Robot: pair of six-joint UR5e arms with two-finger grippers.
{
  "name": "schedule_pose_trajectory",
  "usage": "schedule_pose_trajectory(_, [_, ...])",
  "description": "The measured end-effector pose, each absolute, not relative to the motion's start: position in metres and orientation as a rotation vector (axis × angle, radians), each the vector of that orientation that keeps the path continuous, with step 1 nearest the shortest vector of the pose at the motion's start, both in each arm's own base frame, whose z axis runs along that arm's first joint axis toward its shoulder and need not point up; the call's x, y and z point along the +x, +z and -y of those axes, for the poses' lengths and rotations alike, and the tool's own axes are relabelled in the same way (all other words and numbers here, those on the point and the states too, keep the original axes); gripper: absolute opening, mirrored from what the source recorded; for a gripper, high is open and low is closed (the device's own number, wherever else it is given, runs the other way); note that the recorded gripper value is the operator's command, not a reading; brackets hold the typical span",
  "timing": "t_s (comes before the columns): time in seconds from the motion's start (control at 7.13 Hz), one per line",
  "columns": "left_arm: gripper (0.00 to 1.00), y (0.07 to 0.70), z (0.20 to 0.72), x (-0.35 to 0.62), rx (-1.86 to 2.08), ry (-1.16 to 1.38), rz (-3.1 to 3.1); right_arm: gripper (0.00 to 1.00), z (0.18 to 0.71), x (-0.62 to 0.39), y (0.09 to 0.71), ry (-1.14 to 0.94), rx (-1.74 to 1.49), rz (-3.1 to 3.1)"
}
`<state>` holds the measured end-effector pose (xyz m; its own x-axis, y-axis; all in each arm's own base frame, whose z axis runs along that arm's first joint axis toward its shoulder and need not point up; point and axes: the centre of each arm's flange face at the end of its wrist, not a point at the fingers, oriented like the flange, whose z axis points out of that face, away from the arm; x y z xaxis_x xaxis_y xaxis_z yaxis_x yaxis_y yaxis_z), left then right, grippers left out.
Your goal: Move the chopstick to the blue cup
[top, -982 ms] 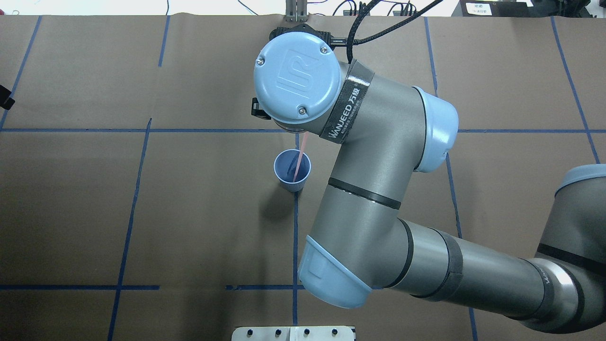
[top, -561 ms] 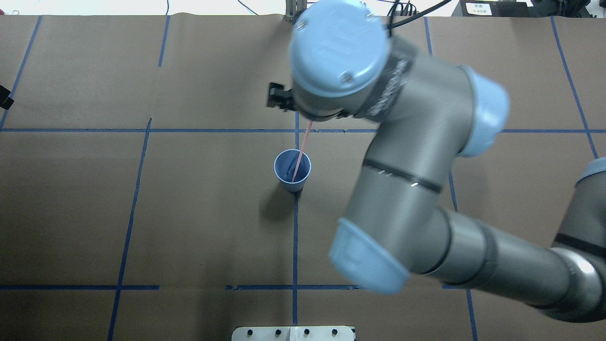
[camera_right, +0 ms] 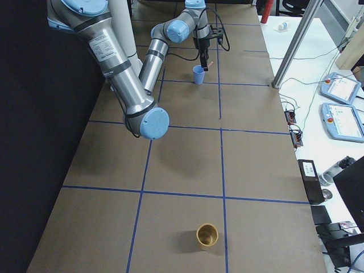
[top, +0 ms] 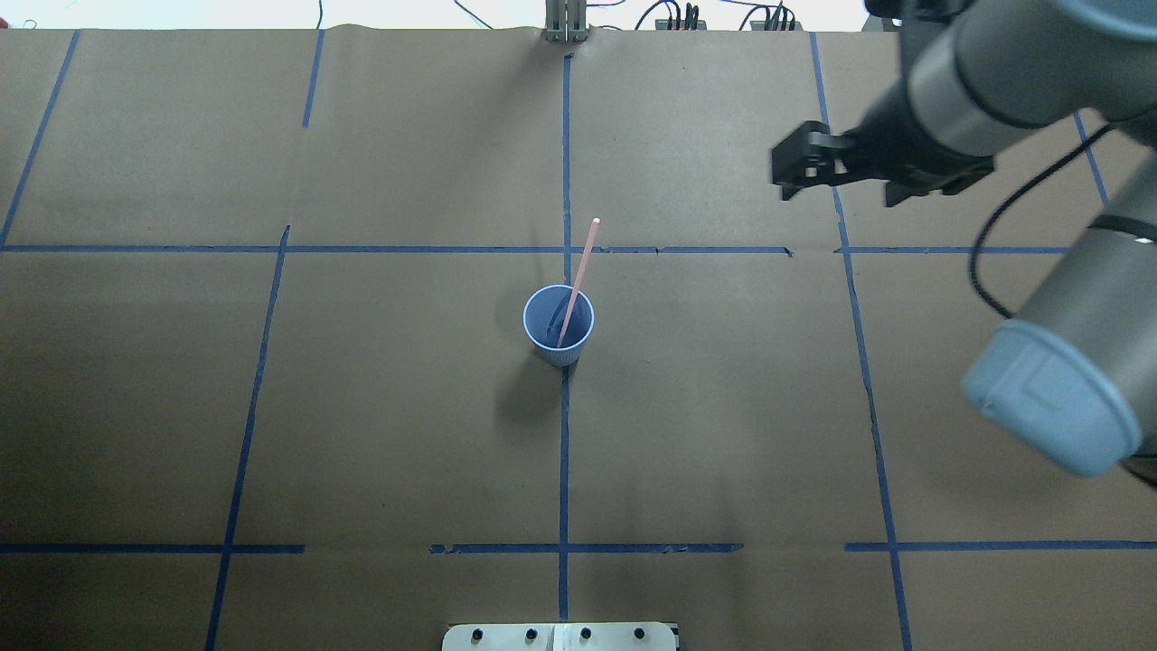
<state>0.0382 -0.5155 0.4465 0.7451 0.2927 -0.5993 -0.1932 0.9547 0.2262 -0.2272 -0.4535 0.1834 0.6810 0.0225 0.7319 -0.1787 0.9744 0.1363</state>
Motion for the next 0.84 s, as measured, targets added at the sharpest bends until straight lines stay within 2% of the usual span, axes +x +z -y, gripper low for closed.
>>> schedule_pose_trajectory(0.42, [1.00,0.534,0.513,-0.018,0.090,0.297,-0.728,1.00,0.483,-0.075,0.334,-0.067,0.149,0.770])
schedule_pose_trajectory(0.84, [1.00,0.560,0.502,-0.026,0.053,0.284,-0.733,1.00,0.490,0.052,0.505,-0.138,0.113,0.809])
